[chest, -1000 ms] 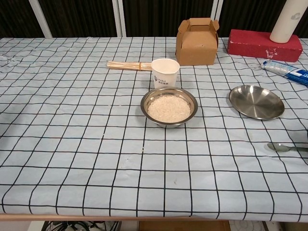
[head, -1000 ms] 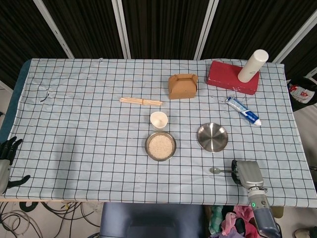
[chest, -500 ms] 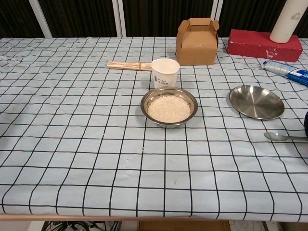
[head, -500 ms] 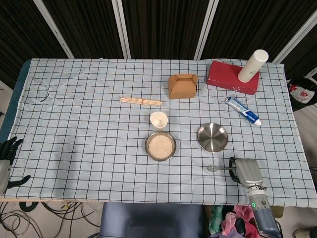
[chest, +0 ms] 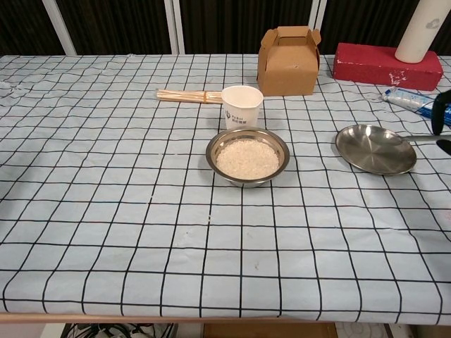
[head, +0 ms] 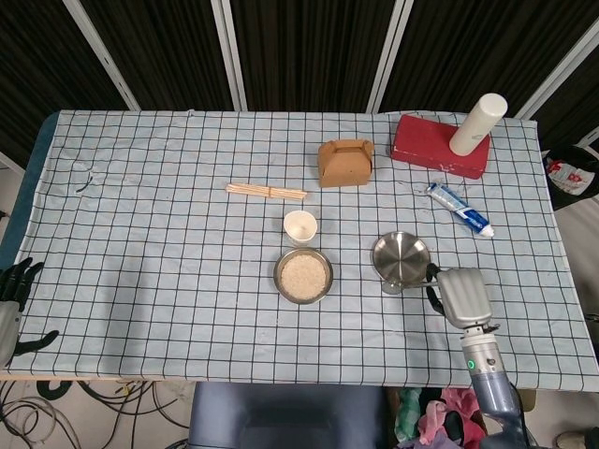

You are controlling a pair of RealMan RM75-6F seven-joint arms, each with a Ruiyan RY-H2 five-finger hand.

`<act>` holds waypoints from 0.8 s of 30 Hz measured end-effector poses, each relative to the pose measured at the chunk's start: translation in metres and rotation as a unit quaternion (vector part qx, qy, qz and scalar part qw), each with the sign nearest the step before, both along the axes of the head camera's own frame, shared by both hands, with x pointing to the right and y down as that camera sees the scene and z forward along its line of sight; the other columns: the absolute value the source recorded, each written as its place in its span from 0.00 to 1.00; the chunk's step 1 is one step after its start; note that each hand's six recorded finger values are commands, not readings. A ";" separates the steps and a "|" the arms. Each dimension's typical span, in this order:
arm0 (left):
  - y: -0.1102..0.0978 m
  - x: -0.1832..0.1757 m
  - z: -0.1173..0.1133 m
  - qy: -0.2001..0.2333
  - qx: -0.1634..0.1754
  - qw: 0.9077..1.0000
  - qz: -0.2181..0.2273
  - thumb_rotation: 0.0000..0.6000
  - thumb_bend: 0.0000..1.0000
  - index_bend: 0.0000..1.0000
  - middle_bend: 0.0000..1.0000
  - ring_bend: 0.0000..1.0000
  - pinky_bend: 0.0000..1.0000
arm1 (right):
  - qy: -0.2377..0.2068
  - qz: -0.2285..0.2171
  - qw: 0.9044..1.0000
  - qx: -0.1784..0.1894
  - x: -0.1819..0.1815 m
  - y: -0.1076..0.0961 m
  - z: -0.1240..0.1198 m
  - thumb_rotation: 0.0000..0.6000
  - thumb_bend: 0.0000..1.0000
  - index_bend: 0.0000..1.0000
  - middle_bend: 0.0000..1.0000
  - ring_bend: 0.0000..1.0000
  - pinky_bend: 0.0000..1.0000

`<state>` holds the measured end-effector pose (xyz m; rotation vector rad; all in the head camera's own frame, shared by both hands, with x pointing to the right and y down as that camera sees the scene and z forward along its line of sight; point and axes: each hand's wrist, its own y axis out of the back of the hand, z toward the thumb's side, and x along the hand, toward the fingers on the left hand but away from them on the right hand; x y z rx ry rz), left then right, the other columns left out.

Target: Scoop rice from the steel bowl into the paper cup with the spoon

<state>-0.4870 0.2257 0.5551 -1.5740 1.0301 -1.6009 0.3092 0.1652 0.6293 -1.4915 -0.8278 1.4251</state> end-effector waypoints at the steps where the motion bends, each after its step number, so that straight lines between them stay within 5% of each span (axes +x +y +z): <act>1: 0.000 0.000 0.000 0.001 0.000 1.000 0.000 1.00 0.02 0.00 0.00 0.00 0.00 | 0.009 -0.012 1.000 0.010 -0.006 -0.005 -0.002 1.00 0.39 0.61 1.00 1.00 1.00; 9: -0.001 0.002 0.001 0.005 -0.003 1.000 0.002 1.00 0.02 0.00 0.00 0.00 0.00 | 0.090 -0.096 0.989 0.067 -0.052 -0.029 -0.006 1.00 0.39 0.61 1.00 1.00 1.00; 16: -0.003 0.003 0.000 0.016 -0.003 1.000 -0.002 1.00 0.02 0.00 0.00 0.00 0.00 | 0.155 -0.152 0.970 0.110 -0.098 -0.044 -0.008 1.00 0.39 0.61 1.00 1.00 1.00; 24: -0.006 0.005 -0.002 0.034 -0.002 0.999 -0.007 1.00 0.02 0.00 0.00 0.00 0.00 | 0.212 -0.210 0.945 0.134 -0.139 -0.036 0.004 1.00 0.39 0.62 1.00 1.00 1.00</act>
